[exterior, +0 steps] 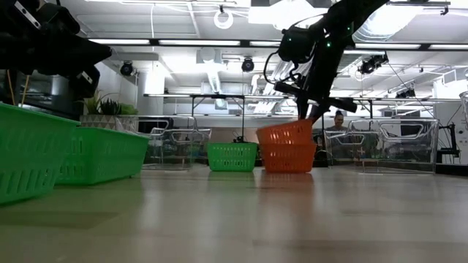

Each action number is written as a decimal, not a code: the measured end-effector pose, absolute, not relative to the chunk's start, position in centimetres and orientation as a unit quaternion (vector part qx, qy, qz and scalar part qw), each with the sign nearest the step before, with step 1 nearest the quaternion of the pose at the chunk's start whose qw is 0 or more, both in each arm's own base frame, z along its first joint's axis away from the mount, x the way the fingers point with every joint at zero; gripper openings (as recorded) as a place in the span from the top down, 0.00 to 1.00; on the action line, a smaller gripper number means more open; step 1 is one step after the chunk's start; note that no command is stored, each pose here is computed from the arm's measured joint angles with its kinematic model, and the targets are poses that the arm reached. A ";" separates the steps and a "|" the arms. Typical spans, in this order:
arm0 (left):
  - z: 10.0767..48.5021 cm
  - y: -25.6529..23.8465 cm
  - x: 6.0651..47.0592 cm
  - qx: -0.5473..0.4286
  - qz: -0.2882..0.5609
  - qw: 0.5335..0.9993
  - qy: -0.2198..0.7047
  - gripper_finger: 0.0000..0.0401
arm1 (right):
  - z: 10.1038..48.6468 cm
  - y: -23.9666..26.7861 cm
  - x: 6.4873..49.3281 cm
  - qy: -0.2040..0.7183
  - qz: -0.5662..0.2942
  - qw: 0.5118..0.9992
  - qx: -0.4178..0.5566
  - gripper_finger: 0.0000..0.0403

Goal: Stack baskets by color
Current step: Stack the bottom orange bin on the top orange bin, then stack the bottom orange bin on the top orange bins

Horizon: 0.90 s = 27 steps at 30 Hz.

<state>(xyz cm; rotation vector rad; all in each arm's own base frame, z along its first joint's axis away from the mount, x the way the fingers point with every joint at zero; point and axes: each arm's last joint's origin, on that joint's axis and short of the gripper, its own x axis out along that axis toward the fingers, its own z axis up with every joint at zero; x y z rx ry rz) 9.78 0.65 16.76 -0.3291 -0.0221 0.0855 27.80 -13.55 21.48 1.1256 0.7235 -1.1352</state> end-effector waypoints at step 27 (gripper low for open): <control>16.8 0.7 9.8 -0.164 0.044 0.985 -0.011 1.00 | 29.3 -6.5 21.3 0.386 -0.323 0.813 0.295 0.57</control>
